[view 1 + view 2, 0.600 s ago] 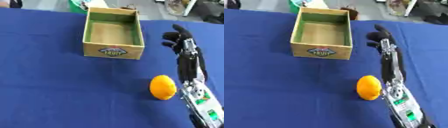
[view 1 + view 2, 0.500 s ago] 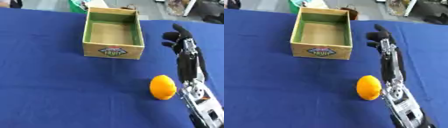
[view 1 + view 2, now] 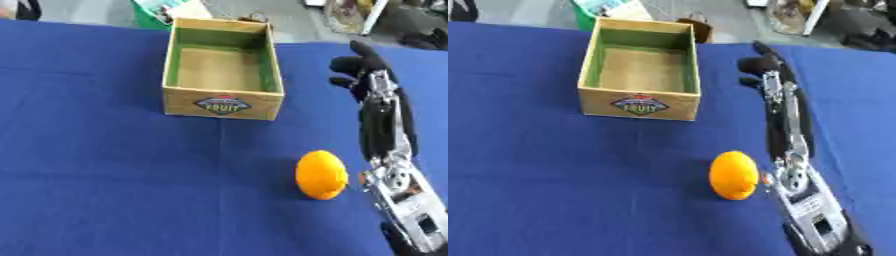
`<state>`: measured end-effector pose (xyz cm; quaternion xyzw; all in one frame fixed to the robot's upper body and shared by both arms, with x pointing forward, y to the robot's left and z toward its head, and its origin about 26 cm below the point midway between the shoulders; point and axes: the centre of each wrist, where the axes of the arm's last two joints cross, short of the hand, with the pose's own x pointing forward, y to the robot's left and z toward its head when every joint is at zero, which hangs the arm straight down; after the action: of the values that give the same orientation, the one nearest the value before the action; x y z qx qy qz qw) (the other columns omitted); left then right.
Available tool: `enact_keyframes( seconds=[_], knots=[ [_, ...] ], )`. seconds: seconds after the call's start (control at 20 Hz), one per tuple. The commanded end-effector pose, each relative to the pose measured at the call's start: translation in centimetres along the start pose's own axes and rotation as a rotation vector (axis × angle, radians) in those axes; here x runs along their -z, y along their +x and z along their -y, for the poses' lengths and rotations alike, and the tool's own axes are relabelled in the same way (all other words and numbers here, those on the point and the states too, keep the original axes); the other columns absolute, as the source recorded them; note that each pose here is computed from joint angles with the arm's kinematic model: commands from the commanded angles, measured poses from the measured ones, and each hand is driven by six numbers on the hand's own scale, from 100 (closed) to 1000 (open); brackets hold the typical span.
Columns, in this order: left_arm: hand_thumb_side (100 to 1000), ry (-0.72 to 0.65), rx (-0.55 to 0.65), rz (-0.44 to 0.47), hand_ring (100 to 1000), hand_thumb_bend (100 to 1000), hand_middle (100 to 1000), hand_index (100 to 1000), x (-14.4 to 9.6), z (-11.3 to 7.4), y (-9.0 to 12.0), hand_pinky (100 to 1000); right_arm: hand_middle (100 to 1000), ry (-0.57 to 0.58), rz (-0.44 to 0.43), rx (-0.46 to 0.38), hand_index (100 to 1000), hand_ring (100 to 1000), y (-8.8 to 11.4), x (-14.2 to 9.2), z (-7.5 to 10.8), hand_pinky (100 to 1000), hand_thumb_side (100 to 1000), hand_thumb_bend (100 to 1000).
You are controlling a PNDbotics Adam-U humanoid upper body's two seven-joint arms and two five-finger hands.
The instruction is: Pick up objects on the table and place them in the box.
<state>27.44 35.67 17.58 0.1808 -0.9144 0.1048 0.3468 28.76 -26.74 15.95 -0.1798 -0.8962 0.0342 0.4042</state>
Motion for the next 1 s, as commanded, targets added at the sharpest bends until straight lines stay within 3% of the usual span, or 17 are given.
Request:
enact_keyframes(
  seconds=[0.05, 0.2, 0.25, 0.3, 0.35, 0.45, 0.7, 0.8, 0.85, 0.9, 0.95, 1.0],
  knots=[
    [796, -0.011, 0.022, 0.035, 347, 100, 413, 644, 0.6, -0.4, 0.9, 467, 723, 0.034, 0.057, -0.129, 915, 799, 1.0, 1.5, 1.9, 757, 1000, 149],
    [796, -0.012, 0.026, 0.033, 347, 100, 413, 644, 0.6, -0.5, 0.9, 467, 751, 0.1, 0.062, -0.253, 930, 811, 1.4, 2.4, 3.1, 773, 1000, 230],
    [795, -0.014, 0.027, 0.032, 347, 100, 412, 644, 0.6, -0.5, 0.9, 466, 770, 0.128, 0.06, -0.294, 948, 822, 1.5, 2.5, 3.4, 786, 1000, 315],
    [795, -0.015, 0.029, 0.033, 347, 100, 412, 644, 0.6, -0.5, 0.9, 466, 772, 0.158, 0.057, -0.333, 952, 823, 1.6, 2.7, 3.6, 789, 1000, 340],
    [794, -0.017, 0.031, 0.033, 347, 100, 412, 644, 0.6, -0.5, 0.9, 466, 774, 0.192, 0.054, -0.372, 954, 831, 1.7, 2.8, 3.7, 800, 1000, 465],
    [794, -0.018, 0.034, 0.033, 347, 100, 412, 644, 0.6, -0.6, 0.9, 467, 773, 0.248, 0.046, -0.453, 954, 837, 1.9, 3.1, 4.1, 810, 1000, 596],
    [794, -0.022, 0.04, 0.032, 347, 100, 412, 644, 0.6, -0.7, 0.9, 466, 780, 0.359, 0.013, -0.653, 945, 856, 2.3, 3.6, 5.6, 841, 1000, 716],
    [794, -0.023, 0.04, 0.031, 347, 100, 412, 644, 0.6, -0.7, 0.9, 466, 783, 0.411, -0.004, -0.73, 958, 869, 2.3, 3.5, 6.1, 861, 1000, 823],
    [794, -0.022, 0.04, 0.031, 347, 100, 412, 644, 0.5, -0.7, 0.9, 467, 770, 0.432, -0.012, -0.764, 960, 871, 2.3, 3.5, 6.3, 879, 1000, 931],
    [794, -0.022, 0.04, 0.03, 347, 100, 412, 644, 0.5, -0.7, 0.9, 467, 770, 0.449, -0.022, -0.792, 960, 875, 2.3, 3.4, 6.5, 886, 1000, 947],
    [794, -0.022, 0.04, 0.03, 347, 100, 412, 643, 0.5, -0.7, 0.9, 466, 777, 0.465, -0.032, -0.815, 972, 890, 2.3, 3.4, 6.6, 904, 930, 1000],
    [794, -0.022, 0.039, 0.03, 347, 100, 412, 643, 0.5, -0.7, 0.9, 466, 783, 0.489, -0.045, -0.833, 976, 895, 2.2, 3.1, 6.5, 908, 943, 963]
  ],
)
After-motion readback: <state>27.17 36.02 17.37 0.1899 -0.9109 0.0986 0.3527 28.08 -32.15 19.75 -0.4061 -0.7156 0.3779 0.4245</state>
